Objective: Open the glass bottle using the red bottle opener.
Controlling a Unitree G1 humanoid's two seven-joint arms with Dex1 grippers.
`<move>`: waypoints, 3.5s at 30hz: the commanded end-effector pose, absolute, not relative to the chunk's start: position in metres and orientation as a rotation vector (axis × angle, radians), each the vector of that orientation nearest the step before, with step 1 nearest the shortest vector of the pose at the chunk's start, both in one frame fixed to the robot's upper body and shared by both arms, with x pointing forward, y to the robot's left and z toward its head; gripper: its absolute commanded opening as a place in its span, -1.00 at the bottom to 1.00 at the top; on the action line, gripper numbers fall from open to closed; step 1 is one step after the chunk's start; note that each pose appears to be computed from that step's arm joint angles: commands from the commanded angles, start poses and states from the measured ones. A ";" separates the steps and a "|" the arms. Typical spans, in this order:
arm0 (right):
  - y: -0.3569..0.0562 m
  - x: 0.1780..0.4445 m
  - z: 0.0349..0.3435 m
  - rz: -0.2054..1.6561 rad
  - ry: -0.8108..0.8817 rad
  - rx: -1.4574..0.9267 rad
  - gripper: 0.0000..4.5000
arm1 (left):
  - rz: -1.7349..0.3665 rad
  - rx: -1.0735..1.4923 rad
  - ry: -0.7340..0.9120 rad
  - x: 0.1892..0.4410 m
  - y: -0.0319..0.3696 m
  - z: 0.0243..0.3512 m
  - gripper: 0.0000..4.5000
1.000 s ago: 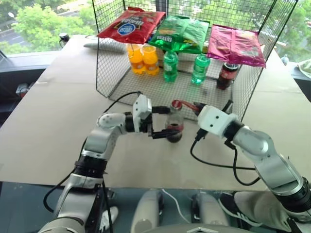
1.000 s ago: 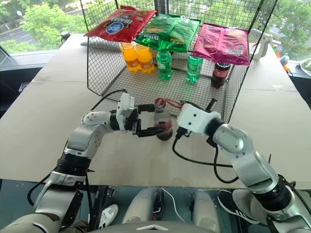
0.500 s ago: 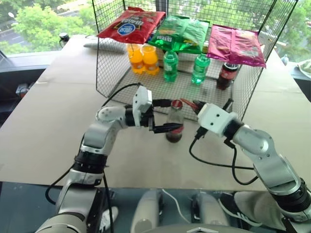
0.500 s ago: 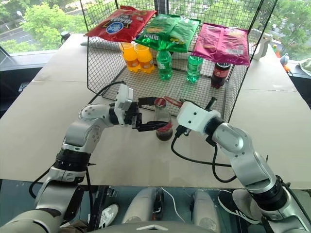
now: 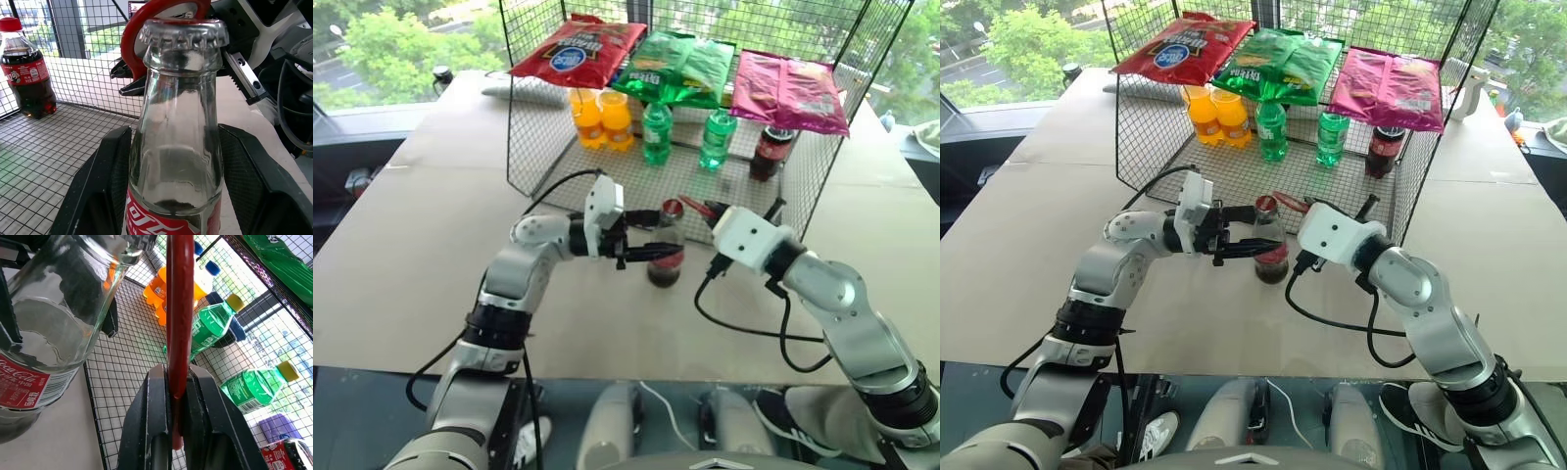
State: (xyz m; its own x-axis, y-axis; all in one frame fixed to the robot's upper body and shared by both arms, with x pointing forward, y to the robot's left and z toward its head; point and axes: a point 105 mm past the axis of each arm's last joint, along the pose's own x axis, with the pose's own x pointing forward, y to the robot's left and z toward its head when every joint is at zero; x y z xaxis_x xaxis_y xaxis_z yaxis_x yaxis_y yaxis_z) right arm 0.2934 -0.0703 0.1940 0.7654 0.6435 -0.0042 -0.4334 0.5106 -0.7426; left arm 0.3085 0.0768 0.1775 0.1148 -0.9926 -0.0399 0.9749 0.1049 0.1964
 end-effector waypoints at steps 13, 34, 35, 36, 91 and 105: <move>-0.059 0.287 0.209 0.656 -0.379 -0.755 -1.00 | -1.445 0.218 -0.168 0.310 0.077 0.194 -0.06; -0.051 0.290 0.182 0.484 -0.414 -0.968 -1.00 | -1.428 0.199 -0.146 0.315 0.077 0.199 -0.06; -0.050 0.289 0.185 0.481 -0.413 -0.917 -1.00 | -1.428 0.198 -0.146 0.316 0.077 0.199 -0.06; -0.051 0.289 0.188 0.477 -0.411 -0.864 -1.00 | -1.429 0.199 -0.146 0.316 0.076 0.199 -0.06; -0.054 0.293 0.225 0.664 -0.644 -1.420 -1.00 | -1.432 0.198 -0.157 0.318 0.074 0.190 -0.06; -0.058 0.287 0.252 0.655 -0.525 -0.934 -1.00 | -1.425 0.215 -0.159 0.314 0.080 0.190 -0.06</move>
State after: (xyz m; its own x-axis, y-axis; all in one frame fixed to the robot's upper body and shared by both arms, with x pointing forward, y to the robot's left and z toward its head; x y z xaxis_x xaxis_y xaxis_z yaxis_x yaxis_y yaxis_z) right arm 0.2976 -0.0525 0.2354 0.7004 0.7092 0.0807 -0.2702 0.3680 -0.8897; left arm 0.3138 0.0750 0.1883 0.1122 -0.9936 -0.0146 0.9697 0.1063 0.2200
